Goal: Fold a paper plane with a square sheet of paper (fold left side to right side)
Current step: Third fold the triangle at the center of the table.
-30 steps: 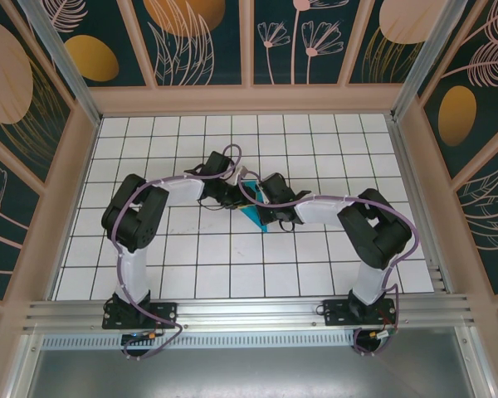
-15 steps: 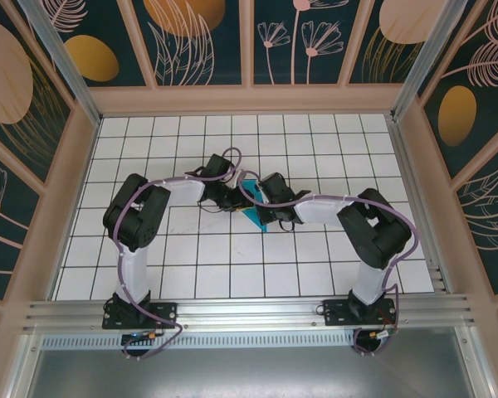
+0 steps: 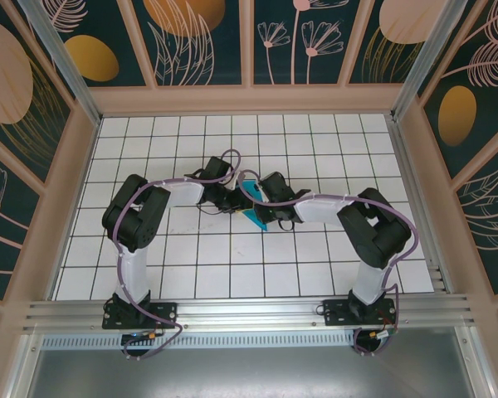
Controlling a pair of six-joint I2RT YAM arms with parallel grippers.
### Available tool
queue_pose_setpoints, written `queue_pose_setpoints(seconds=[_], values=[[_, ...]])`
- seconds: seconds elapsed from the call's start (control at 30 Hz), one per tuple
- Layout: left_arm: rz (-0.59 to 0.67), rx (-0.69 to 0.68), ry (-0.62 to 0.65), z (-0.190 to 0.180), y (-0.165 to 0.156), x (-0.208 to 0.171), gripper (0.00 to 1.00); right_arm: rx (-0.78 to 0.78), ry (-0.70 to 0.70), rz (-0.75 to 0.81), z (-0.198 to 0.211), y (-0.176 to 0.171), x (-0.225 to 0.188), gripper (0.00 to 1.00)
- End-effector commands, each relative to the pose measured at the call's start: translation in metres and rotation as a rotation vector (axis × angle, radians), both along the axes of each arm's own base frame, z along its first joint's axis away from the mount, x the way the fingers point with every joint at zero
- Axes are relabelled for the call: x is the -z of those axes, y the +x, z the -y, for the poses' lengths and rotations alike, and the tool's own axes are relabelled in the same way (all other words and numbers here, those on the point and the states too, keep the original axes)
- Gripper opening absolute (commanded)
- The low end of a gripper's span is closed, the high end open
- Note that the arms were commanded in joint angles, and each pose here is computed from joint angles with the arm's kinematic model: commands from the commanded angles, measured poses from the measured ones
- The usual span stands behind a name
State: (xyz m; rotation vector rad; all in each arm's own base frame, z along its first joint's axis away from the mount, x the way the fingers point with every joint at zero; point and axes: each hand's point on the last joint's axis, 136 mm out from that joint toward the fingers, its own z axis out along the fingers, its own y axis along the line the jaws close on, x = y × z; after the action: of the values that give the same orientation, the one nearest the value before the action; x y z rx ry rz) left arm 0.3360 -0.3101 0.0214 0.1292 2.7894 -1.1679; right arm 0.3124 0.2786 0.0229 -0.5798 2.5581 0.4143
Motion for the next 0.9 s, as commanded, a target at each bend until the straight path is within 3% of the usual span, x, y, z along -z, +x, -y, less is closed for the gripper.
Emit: queue_pose_setpoints(seconds=[0.0, 0.2, 0.5, 0.87], values=[[-0.023, 0.001, 0.049, -0.008, -0.011, 0.011, 0.29, 0.014, 0.075, 0.022, 0.0, 0.004, -0.035, 0.32], [-0.019, 0.0, 0.05, -0.008, -0.01, 0.011, 0.29, -0.006, 0.206, -0.006, 0.005, -0.013, -0.064, 0.45], [-0.014, -0.002, 0.05, -0.008, -0.01, 0.009, 0.29, -0.164, 0.522, -0.233, -0.027, -0.06, -0.08, 0.37], [-0.012, -0.003, 0.052, -0.008, -0.009, 0.008, 0.29, -0.121, 0.445, -0.356, -0.025, -0.062, -0.035, 0.36]])
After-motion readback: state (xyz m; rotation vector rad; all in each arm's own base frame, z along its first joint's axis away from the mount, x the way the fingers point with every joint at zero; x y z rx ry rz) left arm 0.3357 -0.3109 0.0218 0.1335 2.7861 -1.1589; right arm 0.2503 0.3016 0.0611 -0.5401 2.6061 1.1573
